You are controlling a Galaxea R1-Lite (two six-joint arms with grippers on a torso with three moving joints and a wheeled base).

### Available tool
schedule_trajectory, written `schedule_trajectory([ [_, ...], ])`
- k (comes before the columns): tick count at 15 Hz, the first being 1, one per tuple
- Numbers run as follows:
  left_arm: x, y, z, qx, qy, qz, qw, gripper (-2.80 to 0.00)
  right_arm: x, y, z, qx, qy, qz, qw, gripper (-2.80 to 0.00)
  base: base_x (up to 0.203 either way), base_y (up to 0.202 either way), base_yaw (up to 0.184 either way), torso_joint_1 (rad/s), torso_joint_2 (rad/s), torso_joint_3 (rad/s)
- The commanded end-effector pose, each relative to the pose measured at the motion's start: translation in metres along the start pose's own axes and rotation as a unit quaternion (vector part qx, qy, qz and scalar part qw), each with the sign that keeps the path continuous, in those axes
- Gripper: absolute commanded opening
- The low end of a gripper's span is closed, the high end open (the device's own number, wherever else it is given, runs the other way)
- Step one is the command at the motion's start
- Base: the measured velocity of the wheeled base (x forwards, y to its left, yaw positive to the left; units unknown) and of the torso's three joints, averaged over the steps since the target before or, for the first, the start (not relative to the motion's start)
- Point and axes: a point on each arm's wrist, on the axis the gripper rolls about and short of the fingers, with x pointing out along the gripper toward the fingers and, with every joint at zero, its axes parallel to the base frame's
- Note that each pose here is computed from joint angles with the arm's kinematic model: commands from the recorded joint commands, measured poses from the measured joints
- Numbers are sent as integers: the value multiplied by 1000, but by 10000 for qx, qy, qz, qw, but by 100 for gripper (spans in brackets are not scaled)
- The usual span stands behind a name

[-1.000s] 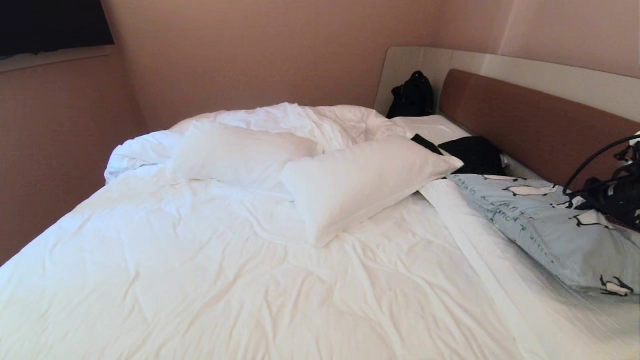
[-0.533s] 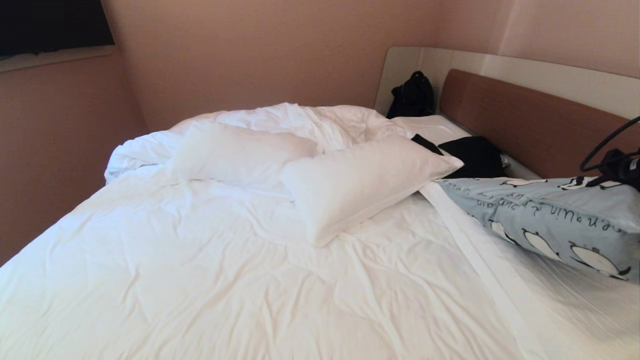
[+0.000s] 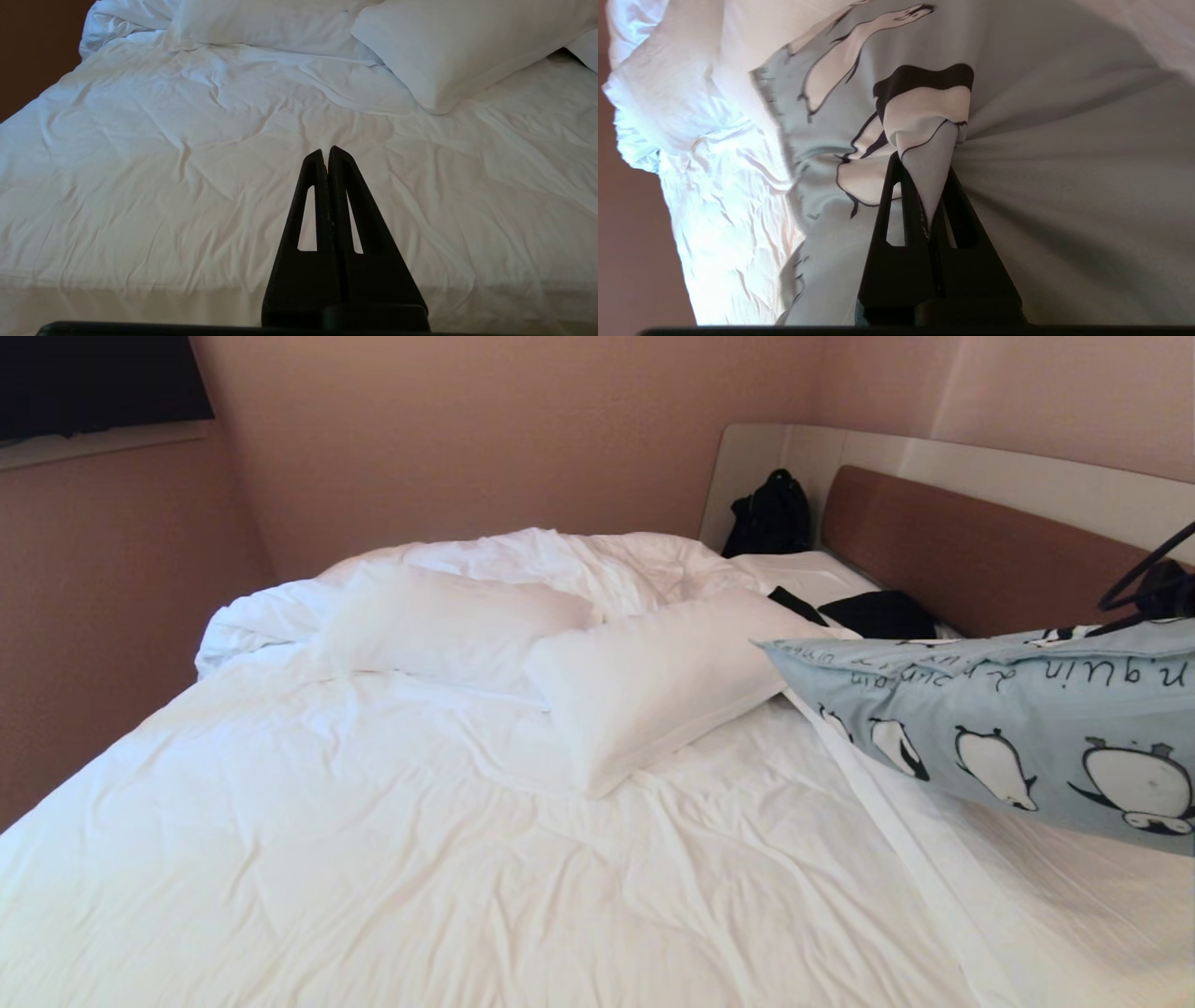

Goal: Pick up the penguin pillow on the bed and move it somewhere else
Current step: Pick up the pillow

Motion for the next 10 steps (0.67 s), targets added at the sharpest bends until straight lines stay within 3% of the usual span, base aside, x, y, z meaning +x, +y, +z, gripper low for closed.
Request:
schedule_trajectory([
  [1,0,0,0,3,-4,4,10000,-280,-14,9,-4,-83,-44,150,9998,-280,0,0,0,0,0,0],
  [10,0,0,0,36,-4,4,10000,-280,-28,19,-11,-226,-104,277,9993,-280,0,0,0,0,0,0],
])
